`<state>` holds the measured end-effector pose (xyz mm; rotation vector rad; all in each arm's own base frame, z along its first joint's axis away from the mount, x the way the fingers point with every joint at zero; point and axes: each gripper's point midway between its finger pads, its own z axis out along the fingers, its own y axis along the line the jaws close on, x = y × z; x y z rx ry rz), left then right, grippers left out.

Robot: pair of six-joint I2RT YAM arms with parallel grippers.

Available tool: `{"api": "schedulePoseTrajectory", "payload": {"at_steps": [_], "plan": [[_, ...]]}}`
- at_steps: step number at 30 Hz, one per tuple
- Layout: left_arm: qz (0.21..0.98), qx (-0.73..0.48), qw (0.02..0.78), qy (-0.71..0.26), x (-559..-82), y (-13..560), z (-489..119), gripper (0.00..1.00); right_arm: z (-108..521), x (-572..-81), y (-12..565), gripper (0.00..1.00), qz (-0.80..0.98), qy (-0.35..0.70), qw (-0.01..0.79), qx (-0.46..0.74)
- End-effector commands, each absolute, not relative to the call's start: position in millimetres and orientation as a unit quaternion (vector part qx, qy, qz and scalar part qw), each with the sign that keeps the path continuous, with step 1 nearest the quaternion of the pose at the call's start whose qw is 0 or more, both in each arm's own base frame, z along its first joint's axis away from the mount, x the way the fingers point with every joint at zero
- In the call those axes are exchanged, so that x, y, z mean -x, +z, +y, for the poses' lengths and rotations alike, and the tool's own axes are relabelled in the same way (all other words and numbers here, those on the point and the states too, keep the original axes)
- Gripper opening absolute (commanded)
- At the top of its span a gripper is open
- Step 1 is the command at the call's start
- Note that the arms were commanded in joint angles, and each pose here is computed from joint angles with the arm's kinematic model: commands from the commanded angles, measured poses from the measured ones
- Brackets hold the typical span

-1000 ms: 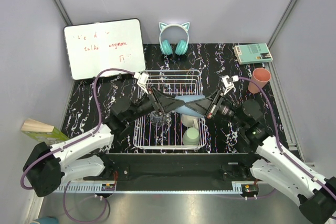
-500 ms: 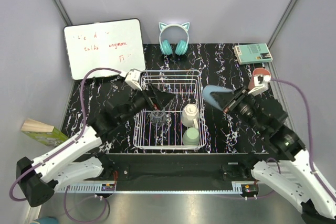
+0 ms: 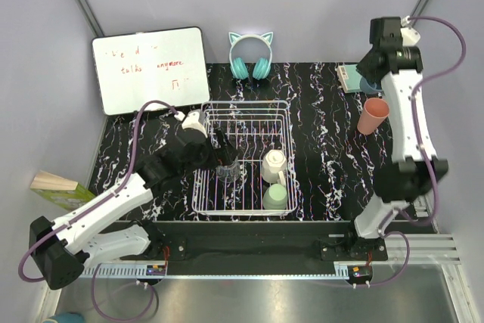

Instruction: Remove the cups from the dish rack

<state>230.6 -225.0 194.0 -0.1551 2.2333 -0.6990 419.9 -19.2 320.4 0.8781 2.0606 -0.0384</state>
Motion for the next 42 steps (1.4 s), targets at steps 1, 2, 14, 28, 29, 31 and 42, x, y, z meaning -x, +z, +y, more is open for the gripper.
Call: {"api": "schedulePoseTrajectory", "payload": {"at_steps": [1, 2, 14, 28, 29, 31, 42], "plan": [[0.879, 0.063, 0.39, -0.265, -228, 198, -218, 0.99, -30, -441, 326, 0.0, 0.844, -0.021, 0.394, -0.363], [0.88, 0.061, 0.391, -0.264, -228, 198, -217, 0.99, -30, -441, 323, 0.0, 0.85, -0.029, 0.383, -0.36], [0.891, 0.054, 0.39, -0.228, -229, 181, -208, 0.99, -104, -437, 273, 0.0, 0.838, -0.057, 0.311, -0.444], [0.899, 0.051, 0.371, -0.225, -227, 169, -212, 0.99, -109, -459, 237, 0.0, 0.843, -0.045, 0.303, -0.442], [0.899, 0.051, 0.371, -0.225, -227, 168, -211, 0.99, -109, -461, 234, 0.0, 0.844, -0.044, 0.302, -0.441], [0.9, 0.051, 0.369, -0.225, -226, 166, -212, 0.99, -109, -467, 229, 0.0, 0.843, -0.04, 0.306, -0.44], [0.903, 0.052, 0.364, -0.222, -227, 158, -213, 0.99, -108, -483, 199, 0.0, 0.845, -0.026, 0.313, -0.433]]}}
